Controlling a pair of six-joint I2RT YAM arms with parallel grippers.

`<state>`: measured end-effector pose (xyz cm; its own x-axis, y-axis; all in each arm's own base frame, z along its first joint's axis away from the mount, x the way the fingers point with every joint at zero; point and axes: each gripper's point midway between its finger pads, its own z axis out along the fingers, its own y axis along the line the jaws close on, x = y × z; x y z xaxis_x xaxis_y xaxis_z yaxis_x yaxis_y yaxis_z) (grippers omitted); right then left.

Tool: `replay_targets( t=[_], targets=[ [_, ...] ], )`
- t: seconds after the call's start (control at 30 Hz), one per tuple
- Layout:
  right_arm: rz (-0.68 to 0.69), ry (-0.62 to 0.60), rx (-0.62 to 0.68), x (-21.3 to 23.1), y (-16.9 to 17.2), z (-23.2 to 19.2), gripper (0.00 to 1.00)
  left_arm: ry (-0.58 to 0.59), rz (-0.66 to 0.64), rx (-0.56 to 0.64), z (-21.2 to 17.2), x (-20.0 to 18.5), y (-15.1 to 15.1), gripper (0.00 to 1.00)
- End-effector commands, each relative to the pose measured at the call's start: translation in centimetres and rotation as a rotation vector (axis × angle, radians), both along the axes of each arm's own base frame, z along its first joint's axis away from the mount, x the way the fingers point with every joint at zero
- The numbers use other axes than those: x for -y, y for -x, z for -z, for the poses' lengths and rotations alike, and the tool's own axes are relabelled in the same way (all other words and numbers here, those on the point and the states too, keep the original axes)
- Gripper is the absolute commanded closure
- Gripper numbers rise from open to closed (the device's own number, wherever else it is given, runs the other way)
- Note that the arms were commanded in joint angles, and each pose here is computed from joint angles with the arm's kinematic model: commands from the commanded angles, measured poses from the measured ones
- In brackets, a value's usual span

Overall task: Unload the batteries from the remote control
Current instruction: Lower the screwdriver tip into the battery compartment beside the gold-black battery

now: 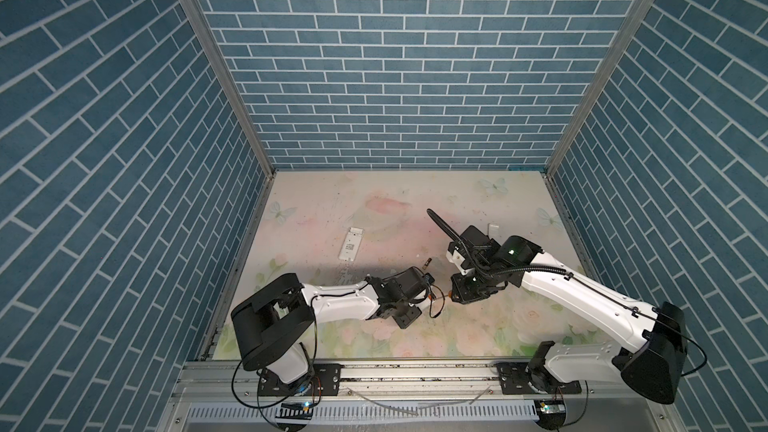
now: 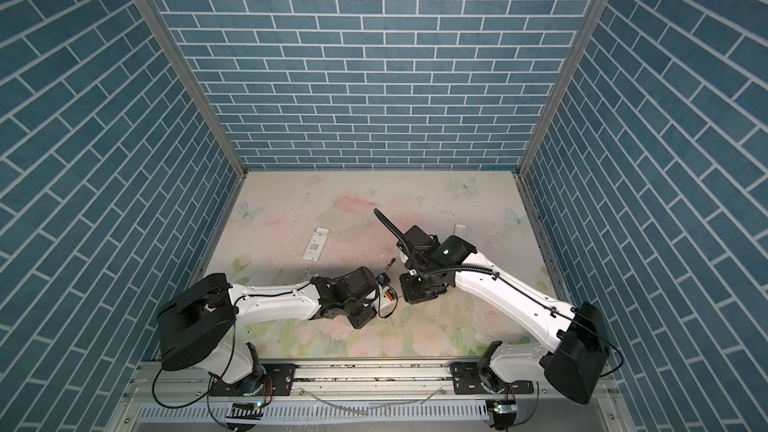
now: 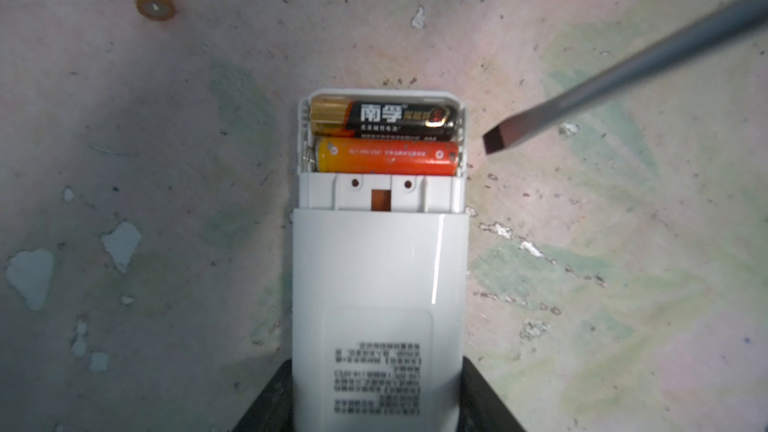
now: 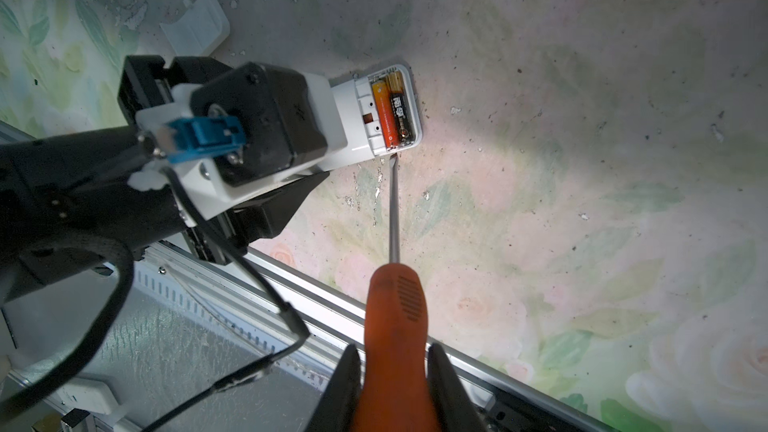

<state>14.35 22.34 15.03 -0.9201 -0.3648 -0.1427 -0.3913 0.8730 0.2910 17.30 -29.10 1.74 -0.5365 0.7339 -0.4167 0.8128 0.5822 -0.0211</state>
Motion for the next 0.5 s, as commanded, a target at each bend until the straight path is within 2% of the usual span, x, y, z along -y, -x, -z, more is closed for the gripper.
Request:
replay_targets(
  t=[0.0, 0.47],
  targets=[
    [-0.003, 0.026, -0.009, 0.75, 0.14, 0.97, 1.00, -0.044, 0.016, -0.067, 1.39, -1.35, 1.45, 0.53],
    [0.022, -0.006, -0.007, 0.64, -0.63, 0.67, 1.00, -0.040, 0.021, -0.079, 1.49, -1.12, 1.59, 0.54]
  ],
)
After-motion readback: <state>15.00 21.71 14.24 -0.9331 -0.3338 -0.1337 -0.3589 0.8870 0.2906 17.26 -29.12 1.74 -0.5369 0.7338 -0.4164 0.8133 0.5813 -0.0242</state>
